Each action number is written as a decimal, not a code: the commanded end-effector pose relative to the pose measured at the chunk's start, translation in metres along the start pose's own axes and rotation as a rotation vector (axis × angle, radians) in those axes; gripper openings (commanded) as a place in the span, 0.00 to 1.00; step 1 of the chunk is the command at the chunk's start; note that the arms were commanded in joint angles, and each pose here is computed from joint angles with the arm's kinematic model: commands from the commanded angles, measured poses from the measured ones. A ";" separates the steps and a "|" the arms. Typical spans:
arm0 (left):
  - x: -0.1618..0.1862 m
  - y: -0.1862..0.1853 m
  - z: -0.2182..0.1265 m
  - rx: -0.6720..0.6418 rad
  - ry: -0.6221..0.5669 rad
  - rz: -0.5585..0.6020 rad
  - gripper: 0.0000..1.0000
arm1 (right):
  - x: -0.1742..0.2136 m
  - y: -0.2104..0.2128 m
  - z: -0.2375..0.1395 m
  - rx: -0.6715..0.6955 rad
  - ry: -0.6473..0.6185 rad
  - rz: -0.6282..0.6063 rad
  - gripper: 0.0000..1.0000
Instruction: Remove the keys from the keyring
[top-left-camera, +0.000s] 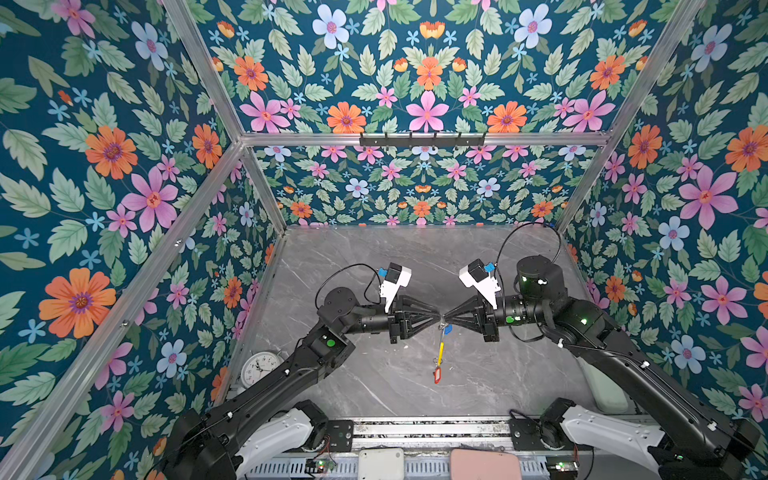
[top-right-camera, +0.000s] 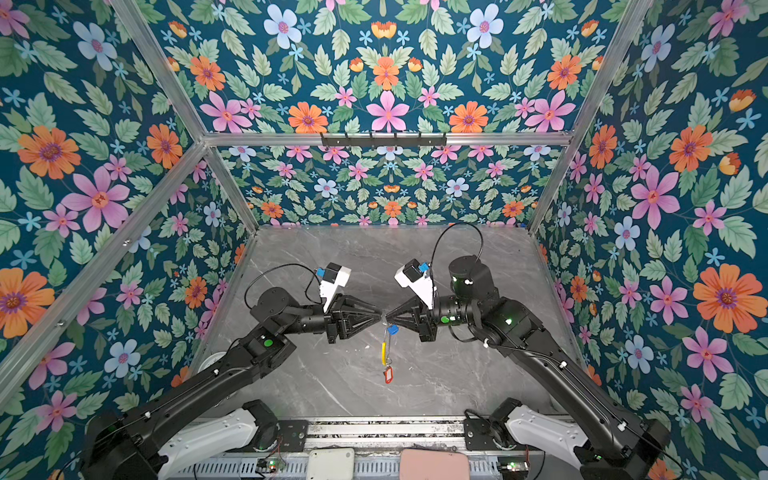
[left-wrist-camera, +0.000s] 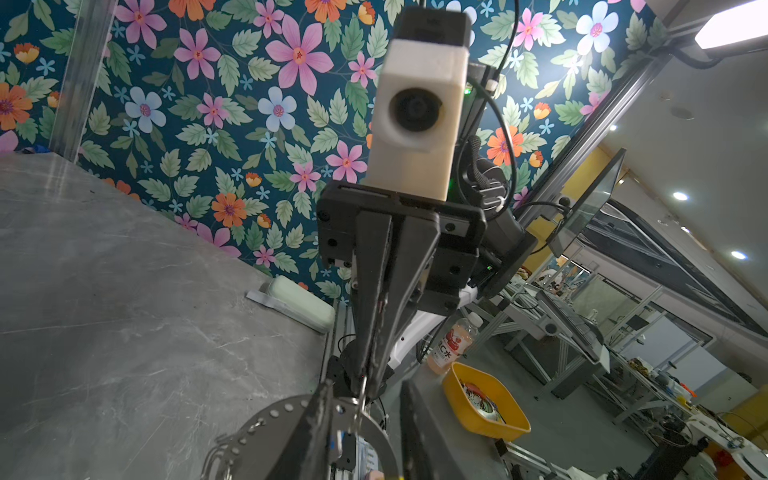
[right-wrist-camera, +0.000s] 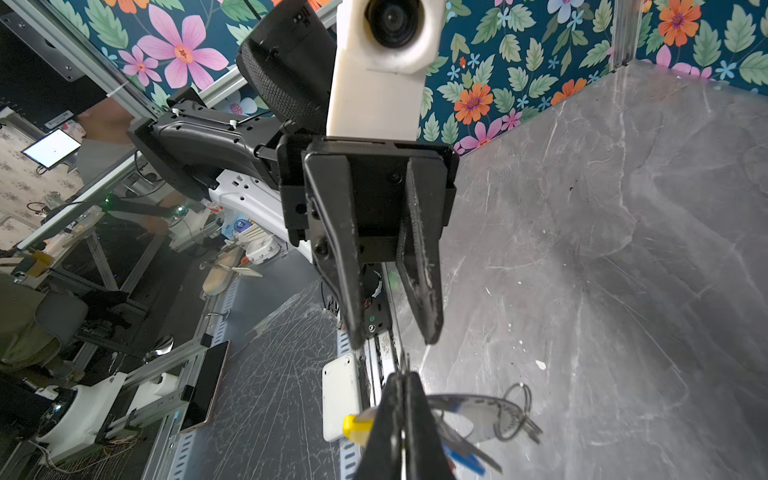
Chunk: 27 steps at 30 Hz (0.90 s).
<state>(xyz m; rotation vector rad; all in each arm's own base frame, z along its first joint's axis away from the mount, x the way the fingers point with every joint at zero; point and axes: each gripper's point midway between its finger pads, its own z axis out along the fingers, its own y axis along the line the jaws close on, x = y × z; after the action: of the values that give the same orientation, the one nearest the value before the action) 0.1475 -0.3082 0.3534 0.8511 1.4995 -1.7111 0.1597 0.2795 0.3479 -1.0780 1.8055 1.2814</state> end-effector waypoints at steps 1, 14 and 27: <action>0.004 -0.002 0.001 0.016 0.025 0.009 0.28 | -0.005 0.005 -0.001 -0.020 -0.007 -0.028 0.00; 0.003 -0.003 0.002 0.029 0.033 0.013 0.17 | -0.003 -0.004 0.002 0.011 0.016 -0.017 0.00; 0.005 0.000 0.003 0.026 0.038 0.007 0.11 | -0.009 -0.007 0.003 0.026 -0.004 -0.021 0.00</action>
<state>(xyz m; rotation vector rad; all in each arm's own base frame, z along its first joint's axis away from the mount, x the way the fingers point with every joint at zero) 0.1474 -0.3124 0.3445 0.8756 1.5411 -1.7275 0.1661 0.2817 0.3448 -1.0842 1.8339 1.2548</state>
